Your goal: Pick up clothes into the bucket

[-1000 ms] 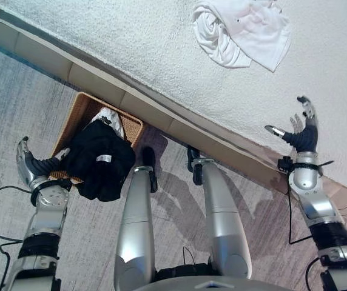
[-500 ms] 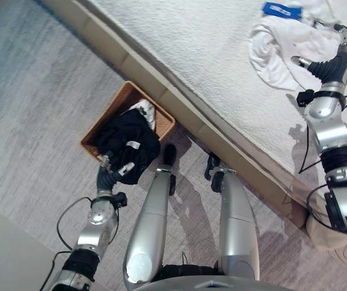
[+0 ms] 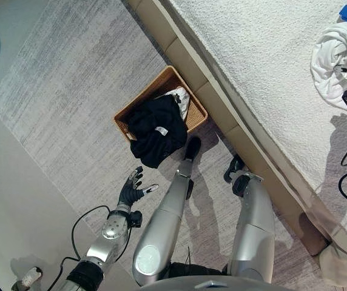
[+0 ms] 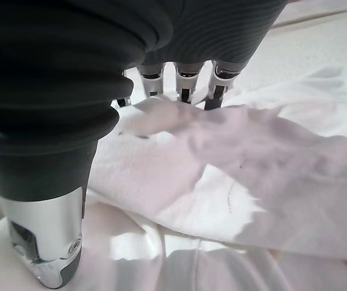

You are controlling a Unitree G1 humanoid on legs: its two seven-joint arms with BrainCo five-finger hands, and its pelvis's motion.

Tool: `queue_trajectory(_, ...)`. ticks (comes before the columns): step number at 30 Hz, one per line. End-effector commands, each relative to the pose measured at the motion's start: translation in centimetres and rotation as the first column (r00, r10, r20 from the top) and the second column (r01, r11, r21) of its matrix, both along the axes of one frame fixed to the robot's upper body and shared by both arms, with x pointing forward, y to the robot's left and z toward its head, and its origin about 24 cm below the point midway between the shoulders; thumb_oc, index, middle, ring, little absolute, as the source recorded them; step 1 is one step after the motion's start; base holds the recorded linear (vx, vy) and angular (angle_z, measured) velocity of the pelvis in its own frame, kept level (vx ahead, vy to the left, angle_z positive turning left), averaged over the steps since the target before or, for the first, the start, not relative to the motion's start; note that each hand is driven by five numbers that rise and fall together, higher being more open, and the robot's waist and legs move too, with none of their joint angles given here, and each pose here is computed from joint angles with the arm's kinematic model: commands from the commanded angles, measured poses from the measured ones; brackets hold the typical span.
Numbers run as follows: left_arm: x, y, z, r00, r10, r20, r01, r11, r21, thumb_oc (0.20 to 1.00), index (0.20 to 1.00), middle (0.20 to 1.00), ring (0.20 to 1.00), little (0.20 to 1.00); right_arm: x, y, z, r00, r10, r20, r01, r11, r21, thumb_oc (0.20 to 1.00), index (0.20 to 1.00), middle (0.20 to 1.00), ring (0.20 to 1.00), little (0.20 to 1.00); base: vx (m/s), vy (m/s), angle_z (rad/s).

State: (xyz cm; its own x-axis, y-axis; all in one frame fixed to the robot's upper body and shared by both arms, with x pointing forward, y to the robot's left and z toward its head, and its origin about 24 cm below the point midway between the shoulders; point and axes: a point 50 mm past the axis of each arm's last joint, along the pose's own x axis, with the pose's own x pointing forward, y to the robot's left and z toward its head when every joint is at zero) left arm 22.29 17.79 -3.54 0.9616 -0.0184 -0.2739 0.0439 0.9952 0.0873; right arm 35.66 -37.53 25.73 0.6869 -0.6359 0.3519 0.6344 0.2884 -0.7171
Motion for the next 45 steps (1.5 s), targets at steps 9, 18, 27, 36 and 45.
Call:
queue_trajectory(9, 0.0, -0.9, -0.3, 0.997, -0.076, -0.013, 0.076, 0.997, -0.003, 1.0, 1.0, 1.0, 1.0, 1.0, -2.4, -3.2, 2.5, 0.986, -0.05, -0.16, 0.031, 0.992, -0.122, 0.2, 0.2, 0.2, 0.2, 0.2, -0.01, -0.027, 0.05)
queue_trajectory(18, 0.8, -0.4, 0.1, 0.999, -0.047, 0.008, 0.047, 0.999, 0.0, 1.0, 1.0, 1.0, 1.0, 1.0, -0.5, 0.5, 5.2, 0.989, 0.148, 0.027, -0.144, 0.981, -0.127, 0.2, 0.2, 0.2, 0.2, 0.2, 0.0, 0.004, 0.0)
queue_trajectory(27, 1.1, 2.0, 0.6, 0.999, 0.026, 0.027, -0.027, 0.999, 0.034, 1.0, 1.0, 1.0, 1.0, 1.0, 0.9, 6.1, 6.3, 0.831, 0.452, 0.324, -0.47, 0.882, -0.024, 0.2, 0.2, 0.2, 0.2, 0.2, -0.04, 0.026, -0.21)
queue_trajectory(36, 3.6, 4.6, 4.1, 0.986, 0.039, 0.161, -0.056, 0.993, 0.1, 1.0, 1.0, 1.0, 1.0, 1.0, -0.5, 7.1, 3.6, 0.711, 0.581, 0.397, -0.648, 0.76, 0.047, 0.2, 0.2, 0.2, 0.2, 0.2, 0.0, 0.07, -0.26)
queue_trajectory(45, 7.2, 3.2, 11.1, 0.908, -0.106, 0.406, 0.016, 0.976, 0.219, 1.0, 1.0, 1.0, 1.0, 1.0, -0.7, 9.5, -1.0, 0.619, 0.733, 0.284, -0.785, 0.592, 0.181, 0.2, 0.2, 0.2, 0.2, 0.2, 0.09, 0.039, -0.29)
